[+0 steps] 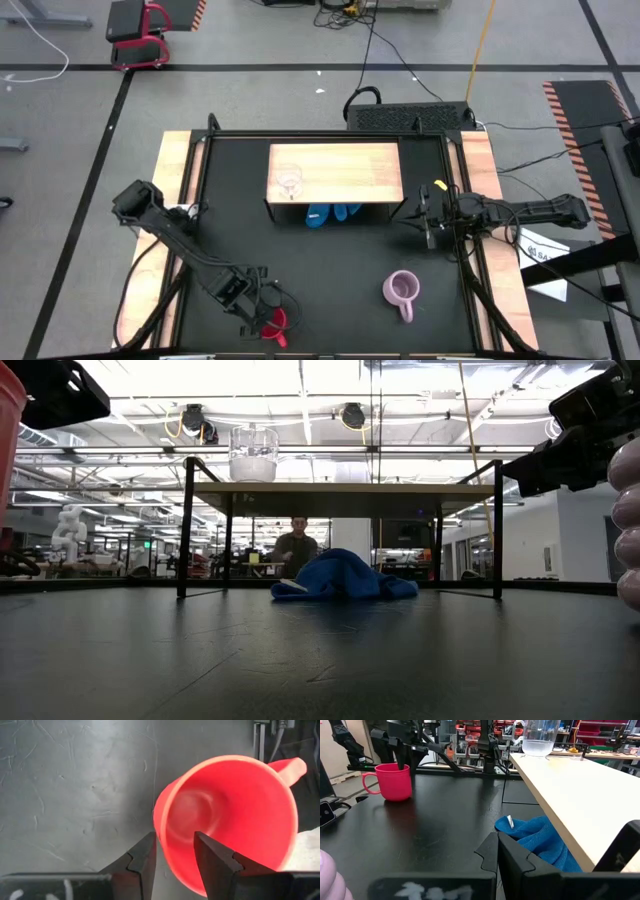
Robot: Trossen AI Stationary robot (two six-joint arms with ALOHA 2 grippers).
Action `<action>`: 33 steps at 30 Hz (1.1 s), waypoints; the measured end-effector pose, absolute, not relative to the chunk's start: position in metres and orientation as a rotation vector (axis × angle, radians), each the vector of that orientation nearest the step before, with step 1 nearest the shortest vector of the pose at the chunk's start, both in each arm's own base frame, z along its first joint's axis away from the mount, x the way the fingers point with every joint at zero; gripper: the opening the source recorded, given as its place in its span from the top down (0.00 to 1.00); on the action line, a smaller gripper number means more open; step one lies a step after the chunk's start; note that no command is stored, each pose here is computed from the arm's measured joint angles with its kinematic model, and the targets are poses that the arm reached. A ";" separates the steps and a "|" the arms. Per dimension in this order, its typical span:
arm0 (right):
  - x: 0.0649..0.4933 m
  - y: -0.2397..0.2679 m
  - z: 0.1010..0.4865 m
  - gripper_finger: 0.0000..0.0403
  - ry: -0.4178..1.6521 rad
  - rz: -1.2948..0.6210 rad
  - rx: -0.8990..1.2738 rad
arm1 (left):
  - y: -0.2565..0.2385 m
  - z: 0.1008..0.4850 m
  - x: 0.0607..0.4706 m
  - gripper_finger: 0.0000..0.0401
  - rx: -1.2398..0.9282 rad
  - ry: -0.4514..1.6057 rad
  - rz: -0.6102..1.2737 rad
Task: Stack small to large cups/mugs on shelf
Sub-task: Put the red mug on the shelf
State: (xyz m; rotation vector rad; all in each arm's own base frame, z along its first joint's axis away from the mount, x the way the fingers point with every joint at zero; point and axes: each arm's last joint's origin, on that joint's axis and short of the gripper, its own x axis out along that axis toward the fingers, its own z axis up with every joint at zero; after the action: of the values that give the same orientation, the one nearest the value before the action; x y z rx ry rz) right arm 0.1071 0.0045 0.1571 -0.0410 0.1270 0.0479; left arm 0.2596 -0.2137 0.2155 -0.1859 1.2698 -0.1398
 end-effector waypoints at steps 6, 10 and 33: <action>0.107 0.005 0.158 1.00 0.121 0.048 -0.041 | -0.208 0.216 0.263 0.67 -0.217 1.299 -0.154; 0.107 0.005 0.158 1.00 0.121 0.048 -0.041 | -0.203 0.216 0.264 0.67 -0.225 1.325 -0.149; 0.107 0.005 0.158 1.00 0.122 0.048 -0.052 | -0.197 0.216 0.265 0.97 -0.073 1.325 -0.266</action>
State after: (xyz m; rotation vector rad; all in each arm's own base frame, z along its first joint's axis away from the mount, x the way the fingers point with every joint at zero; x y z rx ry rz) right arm 0.1071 0.0045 0.1575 -0.0516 0.1216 0.0484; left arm 0.2654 -0.1973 0.2161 -0.0731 1.3249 -0.2658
